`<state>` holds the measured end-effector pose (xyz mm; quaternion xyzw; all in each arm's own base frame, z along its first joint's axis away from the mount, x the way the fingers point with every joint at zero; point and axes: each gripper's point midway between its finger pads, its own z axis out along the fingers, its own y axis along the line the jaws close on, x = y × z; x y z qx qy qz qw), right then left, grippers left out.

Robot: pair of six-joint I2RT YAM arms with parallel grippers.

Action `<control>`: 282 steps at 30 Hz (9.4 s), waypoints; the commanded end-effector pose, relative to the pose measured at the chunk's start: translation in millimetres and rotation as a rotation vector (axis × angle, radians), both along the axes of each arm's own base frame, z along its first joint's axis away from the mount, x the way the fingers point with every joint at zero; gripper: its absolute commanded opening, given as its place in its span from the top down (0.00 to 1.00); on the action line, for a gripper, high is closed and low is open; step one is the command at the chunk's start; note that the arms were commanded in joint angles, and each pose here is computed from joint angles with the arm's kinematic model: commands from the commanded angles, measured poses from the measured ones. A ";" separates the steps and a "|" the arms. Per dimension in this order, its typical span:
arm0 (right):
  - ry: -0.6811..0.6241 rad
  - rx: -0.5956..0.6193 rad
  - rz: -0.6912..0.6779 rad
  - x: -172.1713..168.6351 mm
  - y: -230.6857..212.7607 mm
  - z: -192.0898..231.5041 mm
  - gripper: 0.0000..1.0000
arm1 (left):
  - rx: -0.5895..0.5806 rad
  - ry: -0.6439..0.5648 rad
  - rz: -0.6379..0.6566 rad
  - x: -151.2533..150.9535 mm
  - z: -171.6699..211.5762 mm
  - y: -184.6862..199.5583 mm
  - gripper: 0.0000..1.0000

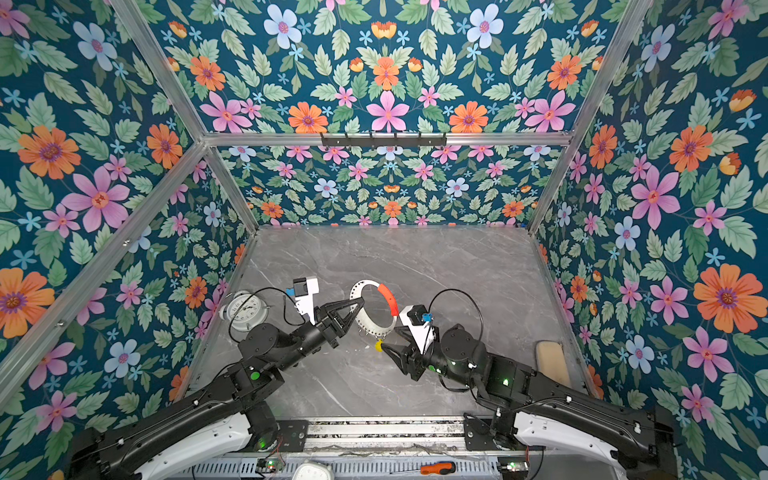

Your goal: Remove the keys from the keyring

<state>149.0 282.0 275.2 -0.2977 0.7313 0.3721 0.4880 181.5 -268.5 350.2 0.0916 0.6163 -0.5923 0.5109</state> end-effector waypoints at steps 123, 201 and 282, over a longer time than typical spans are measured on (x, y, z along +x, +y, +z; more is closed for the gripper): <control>-0.108 -0.077 -0.036 27.8 -11.5 43.2 1.00 | 0.205 0.283 0.025 1.4 -69.4 7.1 0.40; -0.046 0.265 0.251 -24.7 -26.1 86.9 0.54 | 0.083 -0.306 -0.354 -66.1 28.5 -45.5 1.00; -0.031 0.185 0.184 -21.0 -15.5 36.8 0.62 | 0.084 -0.356 -0.284 -73.3 20.7 -29.6 1.00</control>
